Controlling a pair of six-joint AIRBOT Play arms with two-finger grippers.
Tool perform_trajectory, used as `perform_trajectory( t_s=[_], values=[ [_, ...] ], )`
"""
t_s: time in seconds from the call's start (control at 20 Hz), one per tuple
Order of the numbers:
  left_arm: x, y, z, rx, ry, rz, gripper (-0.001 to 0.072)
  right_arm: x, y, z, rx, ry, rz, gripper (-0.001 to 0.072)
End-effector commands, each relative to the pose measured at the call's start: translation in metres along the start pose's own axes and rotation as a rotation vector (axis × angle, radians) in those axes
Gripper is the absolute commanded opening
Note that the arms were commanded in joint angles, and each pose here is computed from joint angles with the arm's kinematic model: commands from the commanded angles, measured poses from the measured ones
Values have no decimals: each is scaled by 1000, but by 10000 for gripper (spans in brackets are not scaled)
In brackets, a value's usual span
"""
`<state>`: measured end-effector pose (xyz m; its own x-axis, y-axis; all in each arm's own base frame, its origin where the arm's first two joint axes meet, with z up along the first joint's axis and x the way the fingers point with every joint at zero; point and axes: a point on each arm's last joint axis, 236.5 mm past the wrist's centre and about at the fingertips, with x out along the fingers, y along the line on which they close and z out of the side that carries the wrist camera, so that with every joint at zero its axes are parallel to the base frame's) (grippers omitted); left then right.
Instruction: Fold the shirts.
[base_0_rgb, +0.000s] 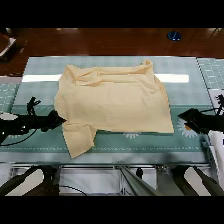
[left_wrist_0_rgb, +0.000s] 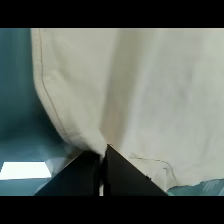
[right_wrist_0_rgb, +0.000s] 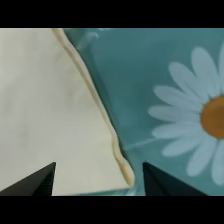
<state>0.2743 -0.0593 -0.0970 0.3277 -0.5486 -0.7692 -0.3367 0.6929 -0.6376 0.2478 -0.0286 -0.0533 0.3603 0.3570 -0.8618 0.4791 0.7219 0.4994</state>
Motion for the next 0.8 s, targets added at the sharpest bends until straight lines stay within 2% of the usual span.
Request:
perform_trajectory(
  t_s=[0.0,0.2,0.45,0.6,0.7,0.75],
  values=[
    [1,-3,-1,7,4,-6,30,1,-38,-45,42,168,-139,619],
    [1,-4,-3,6,11,-9,30,22,-31,-61,28,260,-110,620],
    [1,-4,-3,5,13,-10,31,49,1,-42,102,230,75,618],
    [1,-4,-3,3,13,-10,30,65,9,-39,108,247,102,605],
    [1,-4,-4,2,13,-11,30,74,22,-31,78,238,113,482],
    [1,-4,-4,2,14,-11,31,77,32,-24,50,228,121,318]
  ],
)
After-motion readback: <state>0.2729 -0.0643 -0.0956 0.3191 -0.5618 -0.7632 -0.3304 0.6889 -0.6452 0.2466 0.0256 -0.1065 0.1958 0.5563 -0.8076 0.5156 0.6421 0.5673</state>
